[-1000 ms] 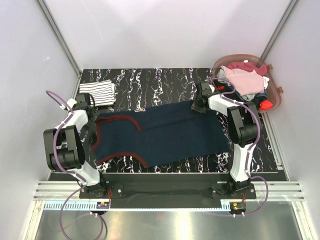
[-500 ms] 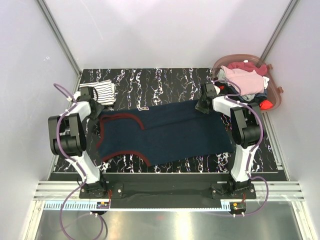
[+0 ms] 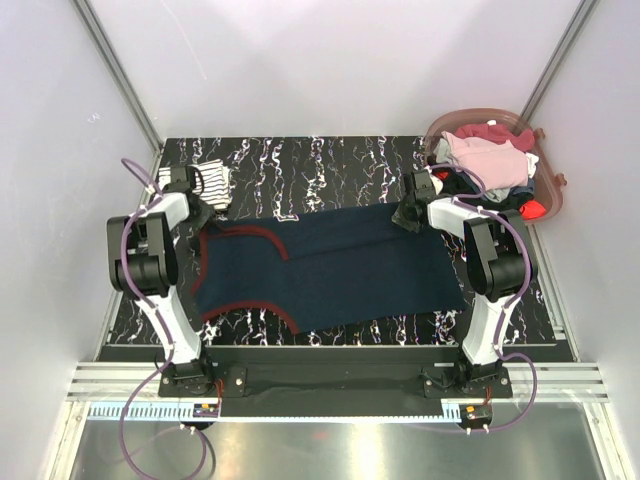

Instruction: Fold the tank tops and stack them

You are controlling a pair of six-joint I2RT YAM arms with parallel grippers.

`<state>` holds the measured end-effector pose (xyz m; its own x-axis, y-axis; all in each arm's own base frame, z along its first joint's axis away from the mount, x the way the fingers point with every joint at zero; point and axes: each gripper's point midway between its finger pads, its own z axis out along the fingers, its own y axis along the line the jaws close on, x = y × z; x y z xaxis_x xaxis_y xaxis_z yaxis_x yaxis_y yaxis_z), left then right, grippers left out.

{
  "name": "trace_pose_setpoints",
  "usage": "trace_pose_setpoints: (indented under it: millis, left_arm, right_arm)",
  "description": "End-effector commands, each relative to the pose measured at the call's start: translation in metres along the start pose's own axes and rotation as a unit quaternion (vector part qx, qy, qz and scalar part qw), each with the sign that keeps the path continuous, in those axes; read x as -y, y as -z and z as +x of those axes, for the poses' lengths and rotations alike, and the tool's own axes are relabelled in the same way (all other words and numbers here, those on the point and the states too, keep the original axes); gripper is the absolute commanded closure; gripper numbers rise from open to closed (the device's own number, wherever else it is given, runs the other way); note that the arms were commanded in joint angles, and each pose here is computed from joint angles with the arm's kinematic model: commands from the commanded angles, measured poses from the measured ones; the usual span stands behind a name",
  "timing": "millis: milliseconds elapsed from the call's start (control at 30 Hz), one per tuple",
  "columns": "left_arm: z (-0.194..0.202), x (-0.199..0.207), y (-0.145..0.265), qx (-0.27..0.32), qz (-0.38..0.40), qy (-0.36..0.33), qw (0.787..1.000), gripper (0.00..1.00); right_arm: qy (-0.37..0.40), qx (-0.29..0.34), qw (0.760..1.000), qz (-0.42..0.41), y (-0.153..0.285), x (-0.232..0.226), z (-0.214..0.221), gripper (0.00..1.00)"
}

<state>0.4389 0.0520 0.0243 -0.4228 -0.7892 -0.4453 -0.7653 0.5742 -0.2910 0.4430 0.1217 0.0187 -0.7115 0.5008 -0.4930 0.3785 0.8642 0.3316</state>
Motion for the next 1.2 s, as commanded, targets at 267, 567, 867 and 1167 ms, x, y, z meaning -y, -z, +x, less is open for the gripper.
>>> trace_pose_setpoints:
  millis: [267, 567, 867, 1167]
  left_arm:
    - [-0.035, 0.050, -0.023, 0.003, 0.023, 0.003, 1.000, 0.63]
    - [-0.036, 0.056, -0.028, 0.008, 0.027, -0.007, 1.000, 0.66]
    - [-0.031, 0.021, 0.018, 0.054, 0.035, -0.037, 0.997, 0.87]
    - [-0.064, 0.023, 0.018, 0.086, 0.008, -0.055, 0.995, 0.72]
  right_arm:
    - [-0.026, 0.017, 0.999, 0.021, 0.008, 0.013, -0.010, 0.85]
    - [-0.026, 0.018, 0.999, 0.021, 0.007, 0.012, -0.012, 0.85]
    - [-0.026, 0.019, 0.999, 0.023, 0.009, 0.013, -0.014, 0.84]
    - [-0.025, 0.017, 0.999, 0.025, 0.007, 0.015, -0.013, 0.85]
